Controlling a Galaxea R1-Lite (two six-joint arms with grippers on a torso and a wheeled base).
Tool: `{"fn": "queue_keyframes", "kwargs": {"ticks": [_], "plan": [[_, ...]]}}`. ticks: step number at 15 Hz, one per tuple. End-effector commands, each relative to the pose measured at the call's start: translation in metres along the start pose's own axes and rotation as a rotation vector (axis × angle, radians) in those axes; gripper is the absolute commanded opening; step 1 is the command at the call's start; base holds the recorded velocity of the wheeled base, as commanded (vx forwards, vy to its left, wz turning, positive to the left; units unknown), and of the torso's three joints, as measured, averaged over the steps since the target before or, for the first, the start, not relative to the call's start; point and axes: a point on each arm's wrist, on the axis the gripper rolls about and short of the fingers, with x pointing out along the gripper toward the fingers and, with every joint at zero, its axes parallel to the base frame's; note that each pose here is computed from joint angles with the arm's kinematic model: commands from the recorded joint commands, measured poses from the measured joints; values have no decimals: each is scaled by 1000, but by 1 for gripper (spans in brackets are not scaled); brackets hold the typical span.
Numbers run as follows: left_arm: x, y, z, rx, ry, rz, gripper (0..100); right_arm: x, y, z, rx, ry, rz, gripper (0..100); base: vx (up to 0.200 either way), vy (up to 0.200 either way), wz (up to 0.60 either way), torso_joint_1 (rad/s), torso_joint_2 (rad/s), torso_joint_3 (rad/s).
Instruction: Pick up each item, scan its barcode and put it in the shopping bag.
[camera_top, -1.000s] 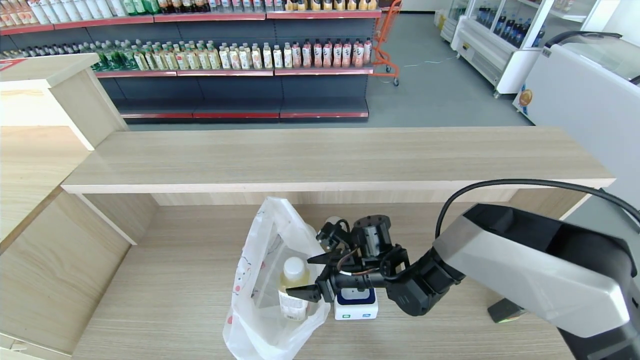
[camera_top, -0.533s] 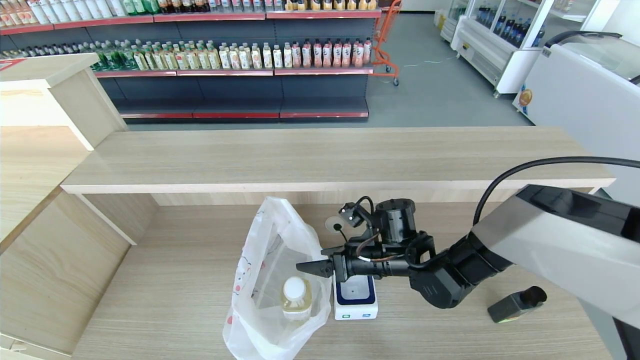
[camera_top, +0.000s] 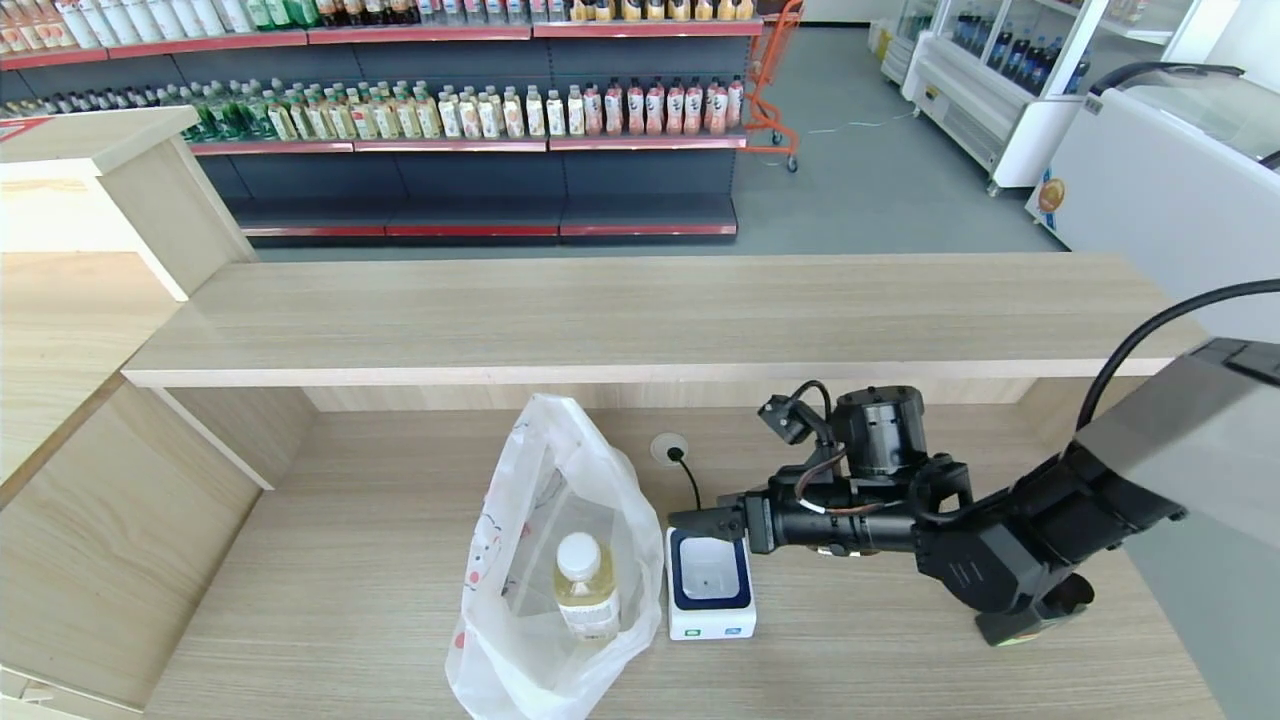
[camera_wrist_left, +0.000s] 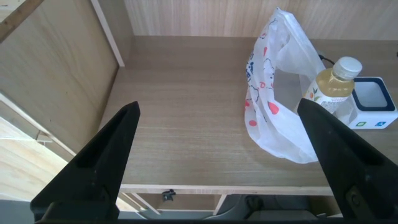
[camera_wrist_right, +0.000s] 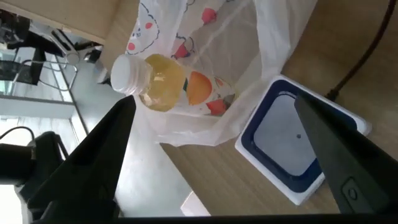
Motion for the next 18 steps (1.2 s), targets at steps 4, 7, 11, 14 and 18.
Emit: {"fn": "queue_keyframes", "kwargs": {"ticks": [4, 7, 11, 14, 18], "plan": [[0, 0, 0, 0, -1, 0, 100, -153, 42, 27, 83, -73, -204, 100, 0, 0, 0, 0, 0, 0], [0, 0, 0, 0, -1, 0, 100, -214, 67, 27, 91, -114, -304, 100, 0, 0, 0, 0, 0, 0], [0, 0, 0, 0, -1, 0, 100, -254, 79, 21, 83, -203, -516, 100, 0, 0, 0, 0, 0, 0], [0, 0, 0, 0, -1, 0, 100, -267, 88, 6, 121, -225, -616, 100, 0, 0, 0, 0, 0, 0], [0, 0, 0, 4, -1, 0, 100, -279, 98, -13, 167, -203, -708, 100, -100, 0, 0, 1, 1, 1]]}}
